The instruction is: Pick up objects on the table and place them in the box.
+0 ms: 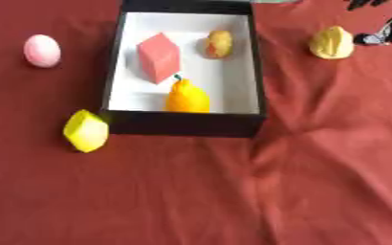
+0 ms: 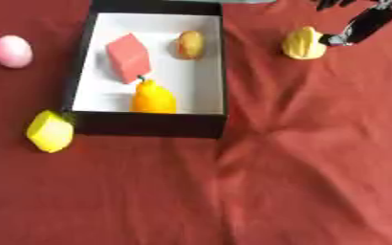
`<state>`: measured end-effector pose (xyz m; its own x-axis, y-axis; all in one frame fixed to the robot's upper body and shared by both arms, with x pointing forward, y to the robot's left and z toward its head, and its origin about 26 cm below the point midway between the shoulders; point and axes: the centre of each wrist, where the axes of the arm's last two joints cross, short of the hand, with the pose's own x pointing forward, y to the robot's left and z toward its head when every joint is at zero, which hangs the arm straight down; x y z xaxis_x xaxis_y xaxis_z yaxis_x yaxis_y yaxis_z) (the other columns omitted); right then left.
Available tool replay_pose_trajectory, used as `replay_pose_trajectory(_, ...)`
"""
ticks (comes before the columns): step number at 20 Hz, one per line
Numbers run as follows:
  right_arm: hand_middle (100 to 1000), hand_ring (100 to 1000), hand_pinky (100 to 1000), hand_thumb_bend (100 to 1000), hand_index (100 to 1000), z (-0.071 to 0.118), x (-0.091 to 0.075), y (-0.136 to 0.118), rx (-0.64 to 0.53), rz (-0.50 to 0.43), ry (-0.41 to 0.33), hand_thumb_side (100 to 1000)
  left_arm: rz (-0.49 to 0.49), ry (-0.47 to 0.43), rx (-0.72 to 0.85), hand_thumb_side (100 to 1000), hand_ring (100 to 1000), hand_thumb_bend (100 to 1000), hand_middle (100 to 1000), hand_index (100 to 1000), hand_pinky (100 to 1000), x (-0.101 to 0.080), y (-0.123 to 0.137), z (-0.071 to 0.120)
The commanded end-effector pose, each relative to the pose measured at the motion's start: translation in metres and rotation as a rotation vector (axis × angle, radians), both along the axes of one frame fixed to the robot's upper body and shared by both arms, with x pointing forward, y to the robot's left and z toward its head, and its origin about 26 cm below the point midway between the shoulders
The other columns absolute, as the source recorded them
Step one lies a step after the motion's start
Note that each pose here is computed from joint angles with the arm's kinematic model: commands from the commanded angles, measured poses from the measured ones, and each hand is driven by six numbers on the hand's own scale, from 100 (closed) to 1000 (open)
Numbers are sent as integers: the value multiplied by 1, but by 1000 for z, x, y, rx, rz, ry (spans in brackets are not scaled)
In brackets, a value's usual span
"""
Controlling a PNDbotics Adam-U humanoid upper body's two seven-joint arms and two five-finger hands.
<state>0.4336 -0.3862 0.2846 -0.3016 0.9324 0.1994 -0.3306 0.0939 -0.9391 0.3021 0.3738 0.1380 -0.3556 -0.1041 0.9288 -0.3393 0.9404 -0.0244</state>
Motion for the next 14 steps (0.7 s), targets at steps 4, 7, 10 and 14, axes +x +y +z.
replay_pose_trajectory(4,820,928,930,351,938,11,3,5,-55,-14,-29,100,-12,-31,43,889,823,275,838,778,640,1,3,15)
replay_pose_trajectory(7,822,928,929,353,937,7,6,6,-85,-12,-8,100,-12,-32,44,890,823,273,839,777,640,1,3,15)
replay_pose_trajectory(10,824,928,928,354,937,5,7,5,-114,-13,14,100,-8,-31,43,892,824,273,840,778,640,1,4,15)
replay_pose_trajectory(14,825,927,928,354,935,2,8,5,-134,-14,29,100,-9,-28,41,894,824,272,840,778,640,1,3,14)
